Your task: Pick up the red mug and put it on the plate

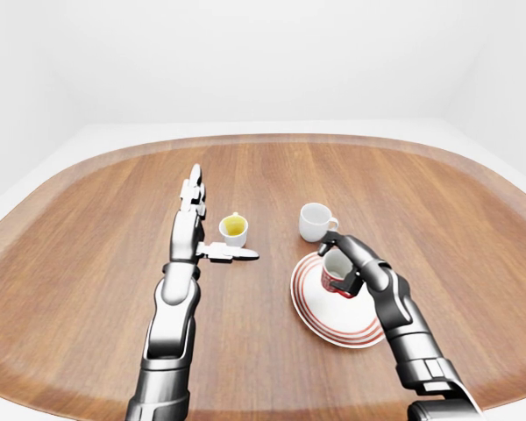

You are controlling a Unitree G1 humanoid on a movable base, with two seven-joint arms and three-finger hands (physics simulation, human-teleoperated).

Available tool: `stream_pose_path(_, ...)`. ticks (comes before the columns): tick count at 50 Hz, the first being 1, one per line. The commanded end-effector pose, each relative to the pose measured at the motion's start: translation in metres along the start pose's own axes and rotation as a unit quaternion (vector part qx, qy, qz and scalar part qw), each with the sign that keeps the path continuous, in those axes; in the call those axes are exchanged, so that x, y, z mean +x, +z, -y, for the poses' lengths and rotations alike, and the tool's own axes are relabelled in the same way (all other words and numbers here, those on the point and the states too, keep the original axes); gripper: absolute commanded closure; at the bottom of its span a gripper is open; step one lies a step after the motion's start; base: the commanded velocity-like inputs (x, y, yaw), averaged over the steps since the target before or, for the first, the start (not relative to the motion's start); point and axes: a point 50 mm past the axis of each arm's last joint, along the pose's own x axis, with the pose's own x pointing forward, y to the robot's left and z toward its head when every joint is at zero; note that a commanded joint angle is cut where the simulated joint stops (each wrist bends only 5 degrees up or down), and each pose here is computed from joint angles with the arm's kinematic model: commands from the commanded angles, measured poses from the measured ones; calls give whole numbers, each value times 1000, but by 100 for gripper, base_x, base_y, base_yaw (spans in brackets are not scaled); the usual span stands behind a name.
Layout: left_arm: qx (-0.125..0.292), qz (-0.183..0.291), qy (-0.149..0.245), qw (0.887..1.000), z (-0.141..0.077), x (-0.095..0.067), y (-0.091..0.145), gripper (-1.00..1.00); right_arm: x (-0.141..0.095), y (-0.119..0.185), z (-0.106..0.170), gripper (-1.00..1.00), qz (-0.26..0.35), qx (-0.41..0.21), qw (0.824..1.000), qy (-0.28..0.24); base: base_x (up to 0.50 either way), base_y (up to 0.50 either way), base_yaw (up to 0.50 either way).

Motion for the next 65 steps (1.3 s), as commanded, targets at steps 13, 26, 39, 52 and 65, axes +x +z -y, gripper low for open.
stream_pose_path(13,-1,-1,-1,1000,1,-1,0,-100,-4,-13,1,100,-25,-13,1000,-10,0,0,0)
stream_pose_path(26,0,-3,-2,1000,1,-1,-1,-100,-5,-14,3,100,-26,-15,999,-12,0,0,0)
stream_pose_path(39,1,6,-3,1000,2,-2,3,-100,-6,-11,4,-100,-20,-21,1000,-13,0,0,0)
stream_pose_path(52,1,4,-3,1000,1,-2,2,-100,-5,-10,3,-100,-19,-21,1000,-11,0,0,0)
stream_pose_path(65,1,8,-3,1000,2,-2,4,-100,-9,-1,11,-100,-3,-33,999,-17,0,0,0)
